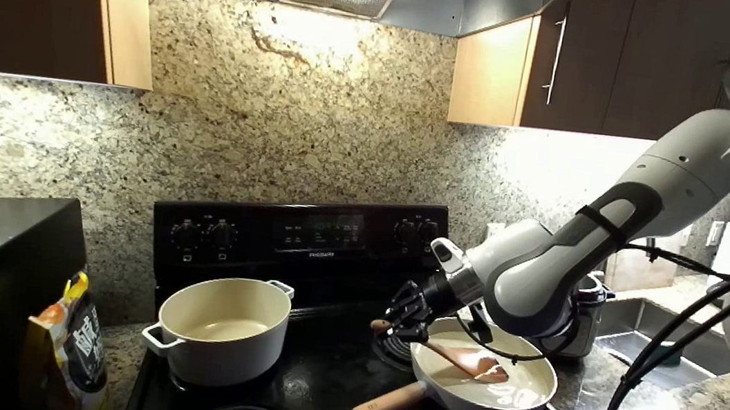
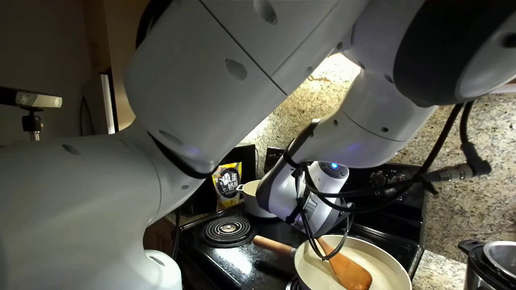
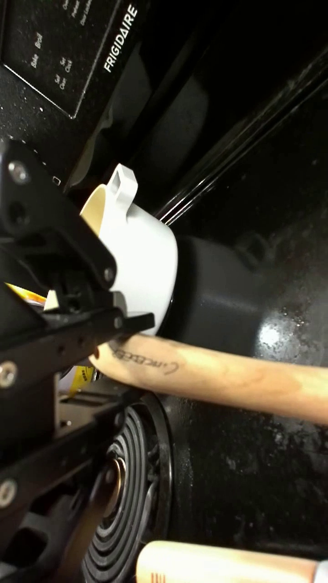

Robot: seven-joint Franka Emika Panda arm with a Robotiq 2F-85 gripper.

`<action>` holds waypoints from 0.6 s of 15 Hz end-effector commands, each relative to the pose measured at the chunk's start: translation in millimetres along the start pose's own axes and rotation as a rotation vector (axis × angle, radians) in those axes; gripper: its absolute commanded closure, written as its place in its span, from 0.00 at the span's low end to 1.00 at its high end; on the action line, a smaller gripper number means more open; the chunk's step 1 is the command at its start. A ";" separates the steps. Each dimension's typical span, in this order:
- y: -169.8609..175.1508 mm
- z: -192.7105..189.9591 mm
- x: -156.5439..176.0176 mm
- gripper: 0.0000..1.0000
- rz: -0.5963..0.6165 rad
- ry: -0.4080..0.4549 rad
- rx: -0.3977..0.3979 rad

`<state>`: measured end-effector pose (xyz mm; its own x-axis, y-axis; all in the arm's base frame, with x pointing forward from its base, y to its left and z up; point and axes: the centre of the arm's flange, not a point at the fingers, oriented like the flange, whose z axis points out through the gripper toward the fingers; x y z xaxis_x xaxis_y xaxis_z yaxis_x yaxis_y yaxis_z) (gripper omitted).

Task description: Stir the pan with the wooden spoon

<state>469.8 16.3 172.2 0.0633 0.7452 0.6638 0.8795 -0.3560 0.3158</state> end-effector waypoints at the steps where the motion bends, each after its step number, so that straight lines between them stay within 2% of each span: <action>1: 23.7 -11.2 4.8 0.88 -0.112 -0.017 0.034; 6: 58.2 -7.3 29.5 0.88 -0.236 -0.049 0.104; 9: 66.2 8.1 45.8 0.88 -0.264 -0.058 0.194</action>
<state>519.0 27.1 211.6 -0.0985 0.8421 0.5302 0.9291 -0.1130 0.3521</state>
